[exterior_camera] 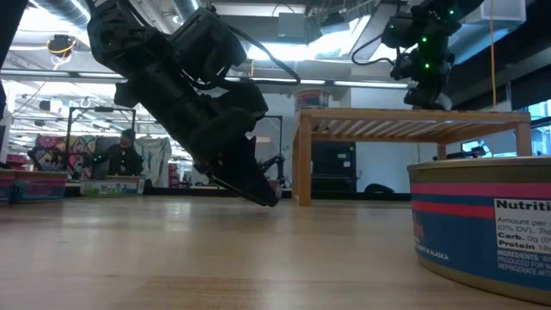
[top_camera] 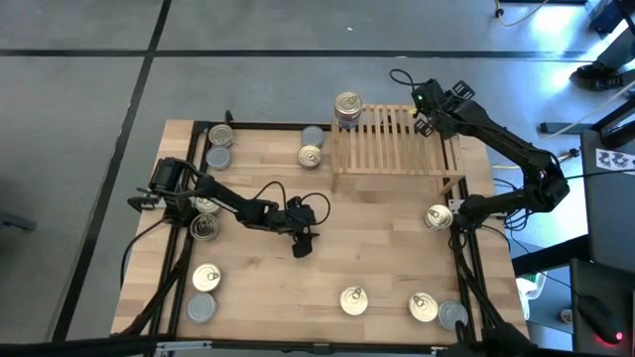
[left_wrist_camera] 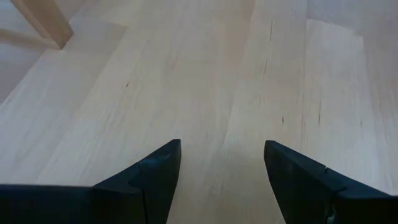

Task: Stack canned seafood by type on shelf
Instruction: Stack the green tuna can on top of the green tuna can on the shelf

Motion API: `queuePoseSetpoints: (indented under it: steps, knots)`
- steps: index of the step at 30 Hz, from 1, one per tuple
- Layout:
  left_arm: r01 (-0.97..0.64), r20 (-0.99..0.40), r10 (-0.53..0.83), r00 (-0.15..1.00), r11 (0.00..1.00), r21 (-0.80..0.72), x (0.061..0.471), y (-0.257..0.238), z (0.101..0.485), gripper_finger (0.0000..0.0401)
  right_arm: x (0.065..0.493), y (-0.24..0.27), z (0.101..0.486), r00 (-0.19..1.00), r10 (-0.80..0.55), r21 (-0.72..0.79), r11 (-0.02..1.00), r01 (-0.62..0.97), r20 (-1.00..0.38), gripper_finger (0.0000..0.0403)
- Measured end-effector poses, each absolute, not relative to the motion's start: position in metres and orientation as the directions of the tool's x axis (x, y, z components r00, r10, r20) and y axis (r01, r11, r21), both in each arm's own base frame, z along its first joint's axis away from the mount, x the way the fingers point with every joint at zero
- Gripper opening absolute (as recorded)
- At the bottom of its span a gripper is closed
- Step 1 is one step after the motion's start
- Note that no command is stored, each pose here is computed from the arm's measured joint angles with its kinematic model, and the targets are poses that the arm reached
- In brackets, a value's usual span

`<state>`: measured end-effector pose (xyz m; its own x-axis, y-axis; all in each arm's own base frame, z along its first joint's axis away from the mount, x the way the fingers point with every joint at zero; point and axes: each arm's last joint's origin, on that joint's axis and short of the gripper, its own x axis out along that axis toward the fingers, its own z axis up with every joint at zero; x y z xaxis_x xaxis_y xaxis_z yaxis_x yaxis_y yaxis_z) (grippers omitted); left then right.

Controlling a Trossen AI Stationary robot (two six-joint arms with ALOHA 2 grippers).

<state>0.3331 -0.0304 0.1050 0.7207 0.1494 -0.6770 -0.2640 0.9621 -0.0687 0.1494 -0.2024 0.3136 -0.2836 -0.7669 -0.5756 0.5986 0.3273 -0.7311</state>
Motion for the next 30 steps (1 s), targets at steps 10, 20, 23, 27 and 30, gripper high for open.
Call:
queuePoseSetpoints:
  steps: [10,20,23,27,30]
  knots:
    - [-0.264,-0.677,0.150,0.720,0.962,-0.067,0.3330,-0.0304,0.1049,0.0229,0.1476,-0.1996,0.3106,-0.293,-0.743,-0.731,0.364,0.578,-0.602,0.0182]
    - [-0.265,-0.677,0.151,0.720,0.962,-0.067,0.3330,-0.0304,0.1049,0.0229,0.1484,-0.1994,0.3098,-0.267,-0.736,-0.710,0.387,0.588,-0.623,0.0253]
    - [-0.265,-0.677,0.151,0.720,0.962,-0.067,0.3330,-0.0304,0.1049,0.0229,0.1485,-0.1993,0.3097,-0.263,-0.734,-0.705,0.388,0.593,-0.626,0.0266]
    - [-0.265,-0.677,0.151,0.720,0.962,-0.067,0.3330,-0.0304,0.1049,0.0229,0.1483,-0.1987,0.3092,-0.262,-0.729,-0.702,0.397,0.591,-0.632,0.0270]
    - [-0.263,-0.677,0.151,0.720,0.963,-0.065,0.3330,-0.0304,0.1049,0.0229,0.1479,-0.1982,0.3088,-0.262,-0.724,-0.700,0.405,0.588,-0.638,0.0270]
